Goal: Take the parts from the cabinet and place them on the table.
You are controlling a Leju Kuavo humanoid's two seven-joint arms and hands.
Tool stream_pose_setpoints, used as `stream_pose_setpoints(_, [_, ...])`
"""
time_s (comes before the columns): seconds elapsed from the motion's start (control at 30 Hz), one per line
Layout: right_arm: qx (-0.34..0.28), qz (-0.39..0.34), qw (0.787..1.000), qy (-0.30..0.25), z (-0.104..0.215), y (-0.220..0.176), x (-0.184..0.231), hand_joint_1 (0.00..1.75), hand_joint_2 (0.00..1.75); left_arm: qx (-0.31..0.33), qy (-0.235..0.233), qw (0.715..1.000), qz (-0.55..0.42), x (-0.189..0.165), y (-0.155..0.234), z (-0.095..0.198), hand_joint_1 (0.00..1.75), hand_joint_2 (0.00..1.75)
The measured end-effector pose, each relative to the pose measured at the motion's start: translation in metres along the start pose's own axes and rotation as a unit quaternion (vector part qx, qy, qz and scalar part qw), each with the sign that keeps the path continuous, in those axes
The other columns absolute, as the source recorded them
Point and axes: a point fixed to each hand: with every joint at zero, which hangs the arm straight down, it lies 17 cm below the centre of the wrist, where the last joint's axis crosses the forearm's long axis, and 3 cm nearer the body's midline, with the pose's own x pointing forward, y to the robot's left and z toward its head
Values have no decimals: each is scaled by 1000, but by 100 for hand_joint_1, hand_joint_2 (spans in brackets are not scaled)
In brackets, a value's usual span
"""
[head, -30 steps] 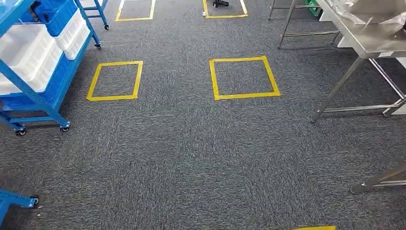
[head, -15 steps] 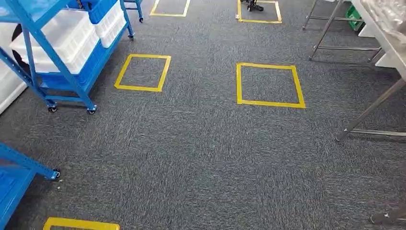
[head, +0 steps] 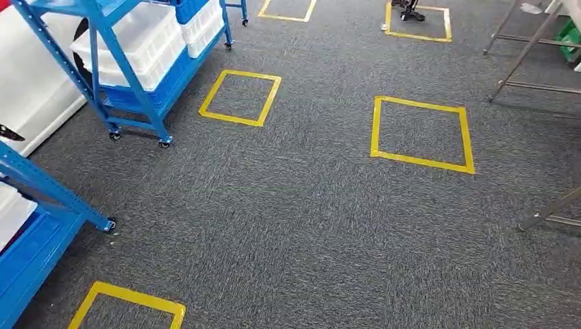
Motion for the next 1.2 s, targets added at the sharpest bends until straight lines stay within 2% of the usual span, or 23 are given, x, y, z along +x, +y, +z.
stream_pose_setpoints(0.57, [-8,47,999,16,-8,-15,3,0,0,3,6,1000,-13,-2,7,-1,0,0])
stream_pose_setpoints(0.97, [10,49,997,56,4,2,-28,0,0,0,14,1000,-12,-3,4,-1,0,0])
stream_pose_setpoints(1.2, [20,59,993,103,19,13,-60,0,0,-1,19,1000,-11,-5,3,-1,0,0])
